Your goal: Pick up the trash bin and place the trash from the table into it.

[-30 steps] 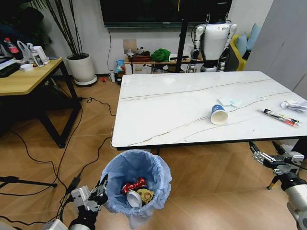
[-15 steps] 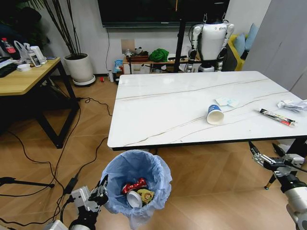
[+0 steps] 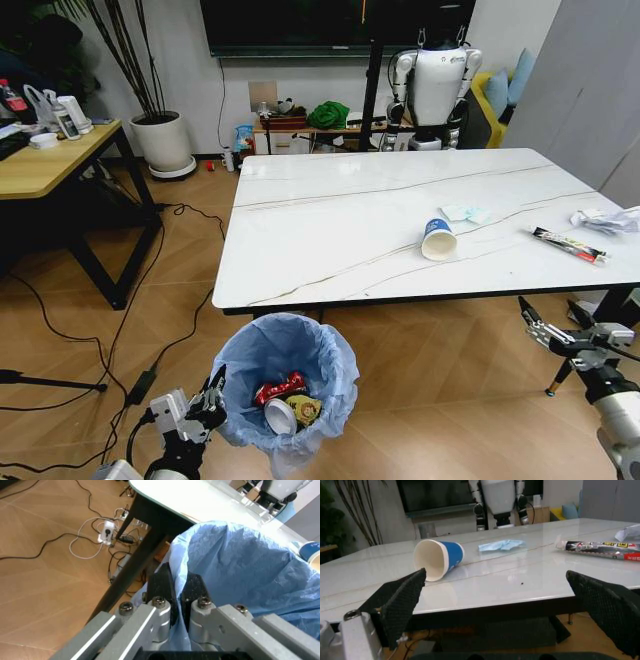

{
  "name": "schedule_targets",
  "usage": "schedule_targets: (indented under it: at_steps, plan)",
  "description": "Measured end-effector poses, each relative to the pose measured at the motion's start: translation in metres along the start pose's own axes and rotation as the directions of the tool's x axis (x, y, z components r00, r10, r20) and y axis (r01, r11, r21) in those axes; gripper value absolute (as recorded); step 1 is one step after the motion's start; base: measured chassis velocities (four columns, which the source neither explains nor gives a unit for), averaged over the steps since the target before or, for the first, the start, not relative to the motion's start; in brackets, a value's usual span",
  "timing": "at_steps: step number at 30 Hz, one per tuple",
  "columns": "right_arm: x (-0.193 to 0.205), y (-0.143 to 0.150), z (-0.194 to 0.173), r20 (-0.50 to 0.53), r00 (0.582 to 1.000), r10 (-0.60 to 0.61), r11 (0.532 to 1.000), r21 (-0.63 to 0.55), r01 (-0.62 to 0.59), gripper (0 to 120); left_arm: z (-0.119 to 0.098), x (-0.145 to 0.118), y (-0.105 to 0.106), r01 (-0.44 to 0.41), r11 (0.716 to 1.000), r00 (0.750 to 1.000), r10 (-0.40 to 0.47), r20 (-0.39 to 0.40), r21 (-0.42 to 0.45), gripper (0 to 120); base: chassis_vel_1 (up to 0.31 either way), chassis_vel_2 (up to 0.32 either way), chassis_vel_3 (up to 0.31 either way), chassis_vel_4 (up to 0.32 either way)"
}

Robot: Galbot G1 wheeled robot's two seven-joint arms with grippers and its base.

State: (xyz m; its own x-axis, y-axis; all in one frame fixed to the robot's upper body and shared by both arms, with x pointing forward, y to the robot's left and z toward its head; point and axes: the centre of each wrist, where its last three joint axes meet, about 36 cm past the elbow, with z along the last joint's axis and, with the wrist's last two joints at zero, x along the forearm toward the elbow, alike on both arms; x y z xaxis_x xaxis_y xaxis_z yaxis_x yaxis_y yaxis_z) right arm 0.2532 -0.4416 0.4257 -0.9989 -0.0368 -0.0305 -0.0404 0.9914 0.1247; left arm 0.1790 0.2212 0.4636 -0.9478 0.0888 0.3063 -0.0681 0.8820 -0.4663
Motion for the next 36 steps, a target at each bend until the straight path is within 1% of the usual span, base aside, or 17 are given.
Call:
schedule_targets:
  at_steps: [27, 36]
  plan:
    - [0.001, 0.005, 0.008, -0.011, 1.000, -0.010, 1.000, -0.003, 0.010, 100, 0.002, 0.002, -0.001, 0.010, 1.000, 1.000, -0.010, 0.002, -0.012, 0, -0.071, -0.069, 0.072, 0.071]
    - [-0.003, 0.006, 0.013, -0.020, 1.000, -0.021, 1.000, 0.000, 0.021, 100, -0.002, 0.004, -0.002, 0.004, 1.000, 1.000, -0.004, 0.016, -0.020, 0, -0.071, -0.091, 0.092, 0.094]
